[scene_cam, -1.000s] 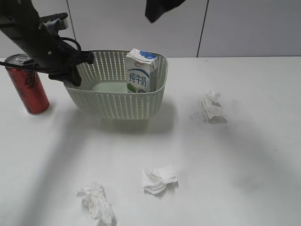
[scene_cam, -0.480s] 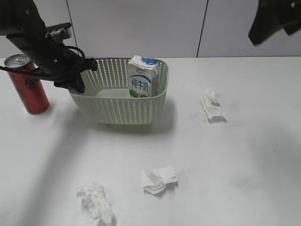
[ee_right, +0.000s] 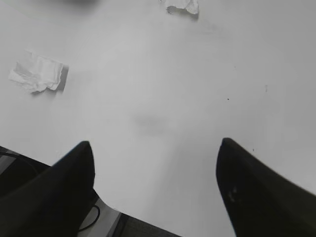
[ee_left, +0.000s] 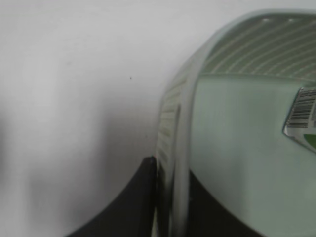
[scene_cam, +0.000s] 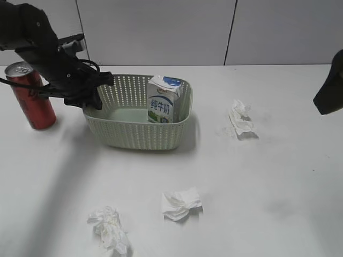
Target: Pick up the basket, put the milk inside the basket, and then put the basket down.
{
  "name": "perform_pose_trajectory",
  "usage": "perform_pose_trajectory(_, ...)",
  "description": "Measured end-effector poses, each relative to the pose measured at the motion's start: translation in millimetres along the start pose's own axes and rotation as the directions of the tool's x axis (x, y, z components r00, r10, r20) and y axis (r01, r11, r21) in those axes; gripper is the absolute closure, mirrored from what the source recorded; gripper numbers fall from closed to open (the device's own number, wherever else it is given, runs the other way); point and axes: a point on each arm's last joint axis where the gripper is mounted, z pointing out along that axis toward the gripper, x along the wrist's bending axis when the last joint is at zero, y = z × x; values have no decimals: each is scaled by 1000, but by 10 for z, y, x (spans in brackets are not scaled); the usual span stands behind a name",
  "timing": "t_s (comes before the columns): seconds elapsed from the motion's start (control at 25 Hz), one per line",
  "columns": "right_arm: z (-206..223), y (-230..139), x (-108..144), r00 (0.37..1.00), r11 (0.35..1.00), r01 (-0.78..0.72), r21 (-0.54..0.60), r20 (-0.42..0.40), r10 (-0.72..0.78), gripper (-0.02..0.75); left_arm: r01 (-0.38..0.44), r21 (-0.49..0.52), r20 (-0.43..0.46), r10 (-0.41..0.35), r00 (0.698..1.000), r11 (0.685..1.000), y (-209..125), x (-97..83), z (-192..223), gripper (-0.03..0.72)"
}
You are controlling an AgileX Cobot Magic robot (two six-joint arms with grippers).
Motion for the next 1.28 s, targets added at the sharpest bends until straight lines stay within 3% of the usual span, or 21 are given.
perform_pose_trajectory(0.28, 9, 10, -3, 1000, 1000, -1, -28, 2, 2, 158, 12, 18, 13, -12, 1000, 1000, -11, -28, -76, 185)
perform_pose_trajectory(0.4, 9, 15, -3, 1000, 999, -2, -33, 2, 2, 158, 3, -1, 25, -3, 1000, 1000, 8, -74, -265, 99)
perform_pose_trajectory(0.6, 9, 16, -3, 1000, 999, -2, -34, 2, 2, 158, -24, -59, 58, 28, 998, 998, 11, -195, -824, 78)
perform_pose_trajectory(0.8, 9, 16, -3, 1000, 999, -2, -34, 2, 2, 158, -68, -43, 77, 71, 994, 997, -144, -285, -1414, 80)
perform_pose_trajectory(1.08, -46, -104, 2, 1000, 1000, 2, -29, 7, -2, 160, -173, -3, -3, 173, 985, 985, -525, -265, -2227, 111)
perform_pose_trajectory(1.28, -119, -416, 17, 1000, 999, 3, -38, 8, -2, 160, -221, -124, -66, 214, 975, 967, -897, -195, -2753, 113)
